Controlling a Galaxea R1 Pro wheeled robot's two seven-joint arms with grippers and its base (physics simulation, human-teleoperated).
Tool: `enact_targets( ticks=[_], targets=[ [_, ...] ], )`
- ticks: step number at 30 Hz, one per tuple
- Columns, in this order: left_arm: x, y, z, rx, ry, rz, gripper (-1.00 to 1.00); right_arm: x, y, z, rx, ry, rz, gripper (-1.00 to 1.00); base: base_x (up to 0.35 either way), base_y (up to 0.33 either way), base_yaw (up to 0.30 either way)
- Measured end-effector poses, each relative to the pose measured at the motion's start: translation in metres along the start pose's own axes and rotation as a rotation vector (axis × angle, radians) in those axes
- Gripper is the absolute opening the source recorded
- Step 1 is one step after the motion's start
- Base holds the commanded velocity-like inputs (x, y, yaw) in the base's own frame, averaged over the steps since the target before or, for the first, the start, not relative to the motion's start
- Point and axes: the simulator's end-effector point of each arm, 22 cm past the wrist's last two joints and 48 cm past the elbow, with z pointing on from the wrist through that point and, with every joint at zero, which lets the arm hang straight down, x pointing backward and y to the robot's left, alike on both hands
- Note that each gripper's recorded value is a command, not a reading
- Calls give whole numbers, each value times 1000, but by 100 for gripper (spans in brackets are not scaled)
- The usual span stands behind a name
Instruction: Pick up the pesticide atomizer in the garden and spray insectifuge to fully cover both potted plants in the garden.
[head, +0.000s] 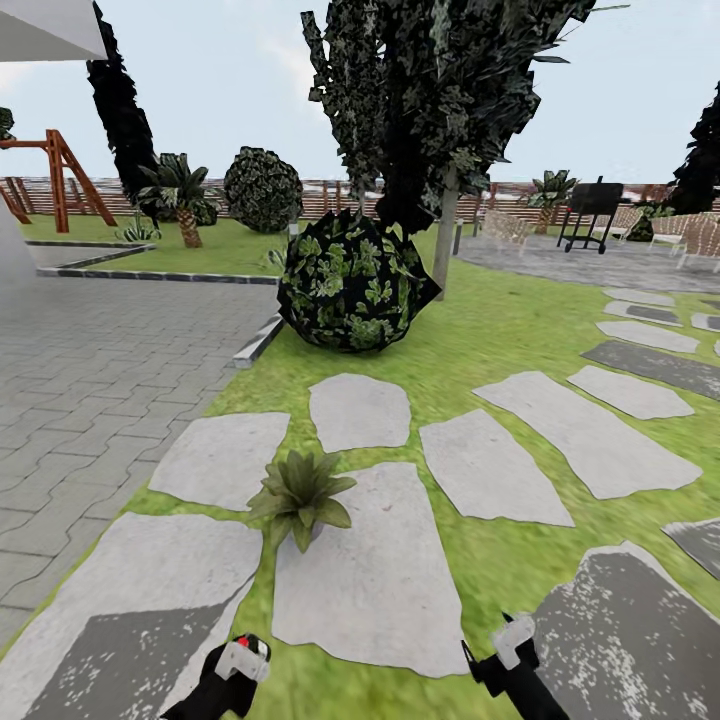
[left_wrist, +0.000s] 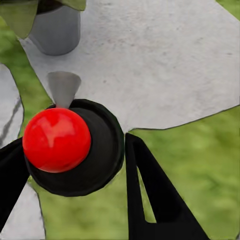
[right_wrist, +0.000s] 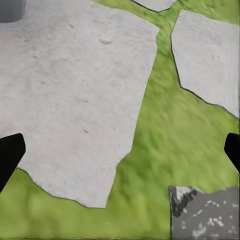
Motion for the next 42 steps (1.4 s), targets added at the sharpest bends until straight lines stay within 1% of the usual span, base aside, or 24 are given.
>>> enact_targets(
  ticks=[3, 6, 13, 14, 15, 16, 17, 19, 21, 23, 27, 30, 31, 33, 34, 37, 42],
  targets=[
    [-5, 9, -2, -2, -12, 1, -100, 5, -4, -2, 21, 12, 15, 100, 0, 0, 0],
    [-15, 21, 0, 2, -16, 29, -100, -2, -9, 1, 34, -5, 3, 100, 0, 0, 0],
    [-41, 50, 3, 4, -24, 91, -100, -17, -2, 6, -15, -37, -45, 100, 0, 0, 0],
    [-49, 25, 8, 194, 104, 286, -100, -58, 36, 10, -254, -128, -109, 100, 0, 0, 0],
    [-56, -21, -5, 458, 133, 296, -100, -65, 49, 7, -330, -146, -125, 100, 0, 0, 0],
    [-39, -39, -16, 535, 174, 305, -100, -70, 56, 5, -375, -155, -137, 100, 0, 0, 0],
    [-39, -40, -16, 542, 180, 315, -100, -72, 60, 3, -401, -160, -144, 100, 0, 0, 0],
    [-38, -45, -19, 576, 207, 366, -100, -76, 71, -1, -468, -169, -164, 100, 0, 0, 0],
    [-36, -50, -23, 604, 236, 394, -100, -79, 79, -6, -522, -176, -186, 100, 0, 0, 0],
    [-36, -53, -24, 617, 252, 404, -100, -81, 86, -10, -567, -179, -209, 100, 0, 0, 0],
    [-35, -55, -25, 626, 263, 410, -100, -81, 91, -12, -597, -179, -223, 100, 0, 0, 0],
    [-29, -54, -27, 630, 284, 440, -100, -82, 94, -12, -604, -178, -223, 100, 0, 0, 0],
    [-27, -56, -27, 634, 291, 452, -100, -81, 96, -12, -611, -168, -219, 100, 0, 0, 0],
    [-28, -64, -25, 646, 292, 464, -100, -77, 102, -15, -643, -146, -213, 100, 0, 0, 0],
    [-28, -67, -25, 650, 294, 470, -100, -75, 106, -18, -668, -139, -214, -100, 0, 0, 0],
    [-26, -73, -24, 657, 305, 491, -100, -78, 110, -21, -696, -141, -221, -100, 0, 0, 0],
    [-25, -83, -22, 666, 320, 508, -100, -79, 113, -22, -709, -143, -224, -100, 0, 0, 0]
  ],
)
